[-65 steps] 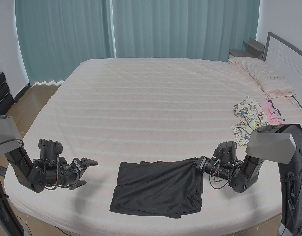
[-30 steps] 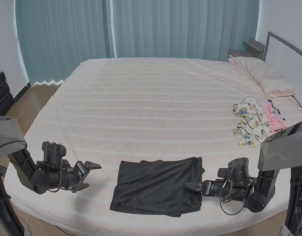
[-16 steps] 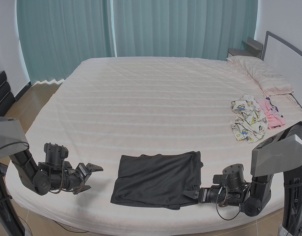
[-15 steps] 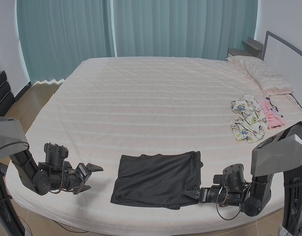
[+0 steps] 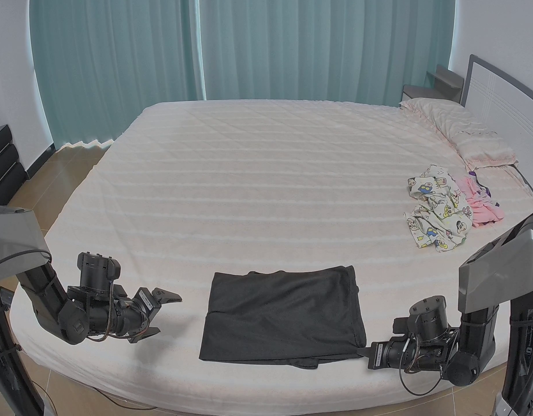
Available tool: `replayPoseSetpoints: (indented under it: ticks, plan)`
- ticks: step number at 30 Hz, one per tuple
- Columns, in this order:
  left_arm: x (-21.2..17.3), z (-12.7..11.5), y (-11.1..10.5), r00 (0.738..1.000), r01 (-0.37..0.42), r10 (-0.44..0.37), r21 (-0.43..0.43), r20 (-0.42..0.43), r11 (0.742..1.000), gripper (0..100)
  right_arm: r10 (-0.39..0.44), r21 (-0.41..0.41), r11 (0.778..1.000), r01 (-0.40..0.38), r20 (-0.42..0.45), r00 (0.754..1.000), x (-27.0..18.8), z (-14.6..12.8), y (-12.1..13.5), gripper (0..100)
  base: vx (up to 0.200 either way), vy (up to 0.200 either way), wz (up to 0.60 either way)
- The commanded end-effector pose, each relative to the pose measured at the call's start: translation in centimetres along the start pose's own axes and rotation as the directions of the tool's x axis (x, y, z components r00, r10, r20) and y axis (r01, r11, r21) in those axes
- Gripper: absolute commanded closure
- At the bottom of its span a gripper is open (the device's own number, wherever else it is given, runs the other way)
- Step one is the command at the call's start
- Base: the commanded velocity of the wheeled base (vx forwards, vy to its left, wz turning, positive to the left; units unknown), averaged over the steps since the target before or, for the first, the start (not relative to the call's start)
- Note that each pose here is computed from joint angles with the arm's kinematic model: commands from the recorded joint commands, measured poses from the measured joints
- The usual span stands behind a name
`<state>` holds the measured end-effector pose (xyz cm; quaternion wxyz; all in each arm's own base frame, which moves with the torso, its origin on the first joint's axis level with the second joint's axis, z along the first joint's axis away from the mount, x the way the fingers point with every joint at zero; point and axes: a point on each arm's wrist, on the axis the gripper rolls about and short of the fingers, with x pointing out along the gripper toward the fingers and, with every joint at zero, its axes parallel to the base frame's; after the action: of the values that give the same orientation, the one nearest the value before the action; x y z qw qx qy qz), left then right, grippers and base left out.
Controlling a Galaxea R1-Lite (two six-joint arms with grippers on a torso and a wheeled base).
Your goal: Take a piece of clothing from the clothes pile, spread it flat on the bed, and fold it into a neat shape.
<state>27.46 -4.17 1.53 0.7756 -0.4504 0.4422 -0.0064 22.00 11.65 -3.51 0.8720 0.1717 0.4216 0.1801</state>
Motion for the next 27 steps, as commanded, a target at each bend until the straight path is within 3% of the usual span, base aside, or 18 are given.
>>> replayPoseSetpoints:
  ticks: [1, 13, 14, 19, 22, 23, 27]
  plan:
    - [0.0, 0.0, 0.0, 1.0, -0.001, 0.001, -0.001, 0.0, 1.0, 0, -0.014, -0.035, 0.999, 0.013, -0.027, 1.0, -0.5, -0.6, -0.3, 100, 0.0, 0.0, 0.0]
    - [0.0, -0.1, 0.1, 1.0, -0.002, 0.002, -0.001, -0.001, 1.0, 0, -0.036, -0.078, 0.996, 0.031, -0.067, 0.997, -0.7, -1.4, -0.7, 100, 0.0, 0.0, 0.0]
    - [0.0, -0.1, 0.1, 1.0, -0.002, 0.002, -0.001, -0.001, 1.0, 0, -0.037, -0.077, 0.997, 0.031, -0.068, 0.997, -0.6, -1.4, -0.8, 0, 0.0, 0.0, 0.0]
    - [0.0, -0.1, 0.1, 1.0, -0.002, 0.002, -0.002, -0.003, 1.0, 0, -0.031, -0.086, 0.996, 0.028, -0.036, 0.999, -0.8, -1.1, -0.7, 0, 0.0, 0.0, 0.0]
    - [0.0, -0.1, 0.1, 1.0, -0.002, 0.002, -0.001, -0.004, 1.0, 0, -0.004, -0.127, 0.992, 0.016, 0.09, 0.996, -1.7, 0.3, -0.1, 0, 0.0, 0.0, 0.0]
    - [0.0, -0.2, 0.0, 1.0, -0.001, 0.001, 0.001, -0.007, 1.0, 0, 0.009, -0.126, 0.992, 0.012, 0.169, 0.986, -2.5, 1.5, 0.1, 0, 0.0, 0.0, 0.0]
    - [0.1, -0.2, 0.0, 1.0, -0.001, 0.001, 0.003, -0.008, 1.0, 0, 0.002, -0.09, 0.996, 0.023, 0.268, 0.963, -2.2, 3.9, -0.7, 0, 0.0, 0.0, 0.0]
